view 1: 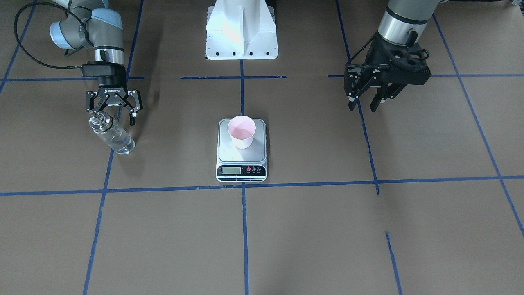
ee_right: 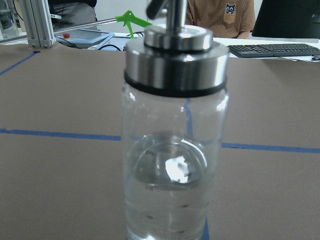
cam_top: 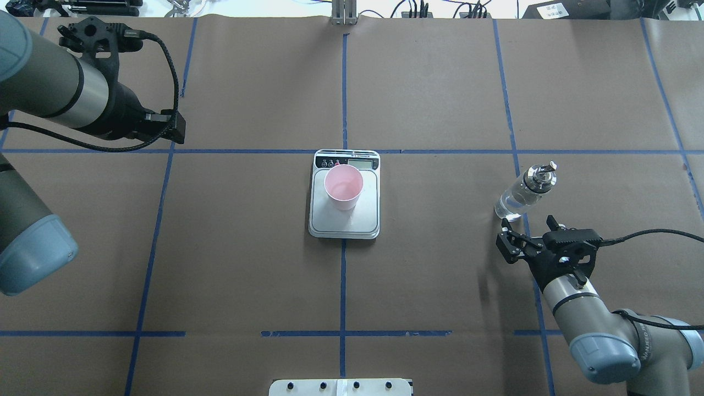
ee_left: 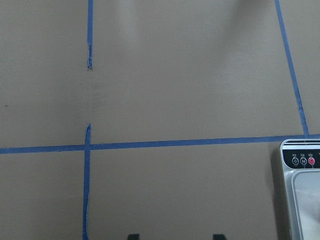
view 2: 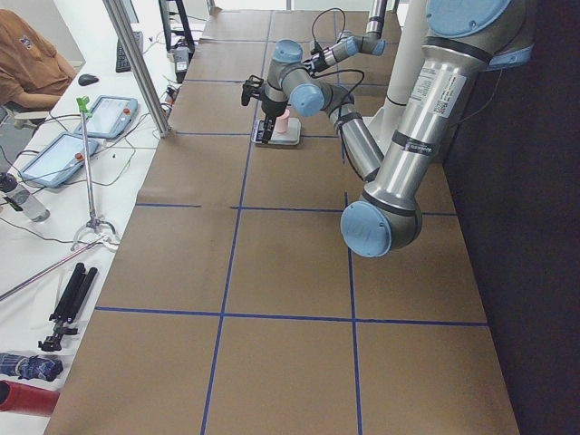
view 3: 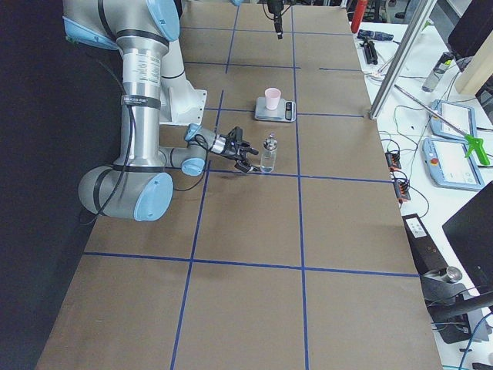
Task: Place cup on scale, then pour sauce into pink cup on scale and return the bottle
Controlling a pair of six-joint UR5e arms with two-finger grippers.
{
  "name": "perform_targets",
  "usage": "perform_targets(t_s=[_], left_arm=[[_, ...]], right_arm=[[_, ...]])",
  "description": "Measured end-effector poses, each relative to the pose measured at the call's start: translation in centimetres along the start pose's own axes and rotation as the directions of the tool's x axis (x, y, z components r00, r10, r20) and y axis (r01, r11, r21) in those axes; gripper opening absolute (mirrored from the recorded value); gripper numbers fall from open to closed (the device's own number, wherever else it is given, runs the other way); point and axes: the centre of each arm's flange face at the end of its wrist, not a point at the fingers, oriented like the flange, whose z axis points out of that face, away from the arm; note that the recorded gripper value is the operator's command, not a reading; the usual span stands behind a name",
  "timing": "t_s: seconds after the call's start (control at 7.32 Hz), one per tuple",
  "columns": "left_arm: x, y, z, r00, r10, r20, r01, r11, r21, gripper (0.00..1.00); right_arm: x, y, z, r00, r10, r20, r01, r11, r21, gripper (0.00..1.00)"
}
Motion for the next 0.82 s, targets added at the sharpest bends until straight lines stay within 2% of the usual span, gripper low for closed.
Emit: perform_targets(t_s=[0.27,0.55,0.82], left_arm=[[0.0,0.1,-0.1,1.0,-0.001,0.002,0.001,1.0,-0.002,0.59],[-0.2,0.1,0.0,1.0,-0.003,0.006,0.003,1.0,-0.005,0.59],[-0.4,0.1,0.4,1.0,-0.004,0.014,0.005,1.0,-0.009,0.59]], right_arm=[[2.2,-0.2,-2.2,1.0,-0.02,0.017,0.02,0.999,-0.046,1.0],[6.3,-0.4,-4.0,0.999,-0.018,0.052,0.025,0.99,-0.139,1.0],[11.4,-0.9,-5.2,0.993,-0.028,0.114,0.056,0.969,-0.243,1.0]])
